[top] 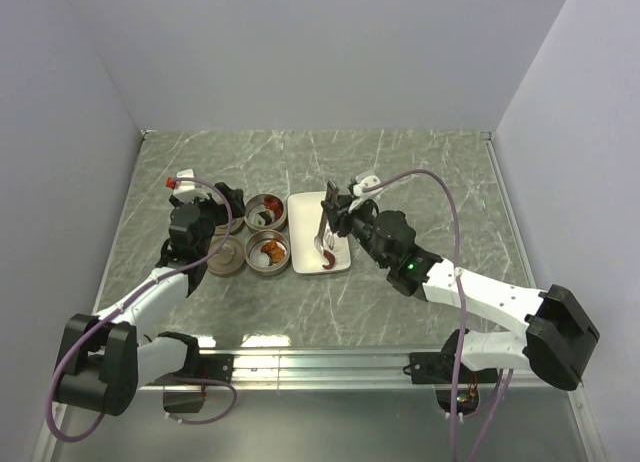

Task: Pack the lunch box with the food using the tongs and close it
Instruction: Pick up the food using the clamp

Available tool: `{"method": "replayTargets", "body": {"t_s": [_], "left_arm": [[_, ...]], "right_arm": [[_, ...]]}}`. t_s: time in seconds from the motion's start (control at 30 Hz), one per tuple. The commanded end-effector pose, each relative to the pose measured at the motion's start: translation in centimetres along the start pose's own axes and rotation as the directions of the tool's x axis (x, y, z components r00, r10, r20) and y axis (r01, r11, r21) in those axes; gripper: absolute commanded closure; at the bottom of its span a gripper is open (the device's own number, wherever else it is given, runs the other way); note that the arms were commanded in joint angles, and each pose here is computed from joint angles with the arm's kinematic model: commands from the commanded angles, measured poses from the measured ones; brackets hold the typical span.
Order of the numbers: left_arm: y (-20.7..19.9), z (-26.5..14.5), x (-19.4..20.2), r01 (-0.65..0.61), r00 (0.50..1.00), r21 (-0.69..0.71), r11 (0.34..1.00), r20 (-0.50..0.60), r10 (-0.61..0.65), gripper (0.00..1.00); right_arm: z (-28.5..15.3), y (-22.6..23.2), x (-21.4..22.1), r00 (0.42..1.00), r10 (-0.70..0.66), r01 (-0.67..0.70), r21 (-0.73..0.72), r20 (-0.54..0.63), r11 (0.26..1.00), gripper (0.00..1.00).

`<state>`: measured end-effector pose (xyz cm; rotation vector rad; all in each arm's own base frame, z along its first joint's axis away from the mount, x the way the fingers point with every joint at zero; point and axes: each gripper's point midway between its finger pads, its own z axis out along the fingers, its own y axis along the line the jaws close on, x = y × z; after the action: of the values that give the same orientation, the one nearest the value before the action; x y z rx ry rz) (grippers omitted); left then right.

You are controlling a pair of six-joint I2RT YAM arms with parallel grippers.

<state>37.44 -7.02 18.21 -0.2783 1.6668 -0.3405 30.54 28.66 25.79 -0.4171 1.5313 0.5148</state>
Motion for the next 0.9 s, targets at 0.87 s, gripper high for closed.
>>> {"method": "replayTargets", "body": {"t_s": [0.87], "left_arm": [[-1.0,0.1,-1.7,0.014,0.999,0.04,0.999,0.047,-0.016,0.01]], "right_arm": [[0.9,0.1,1.1,0.999,-0.025,0.026,0.019,-0.041,0.999,0.81]]}}
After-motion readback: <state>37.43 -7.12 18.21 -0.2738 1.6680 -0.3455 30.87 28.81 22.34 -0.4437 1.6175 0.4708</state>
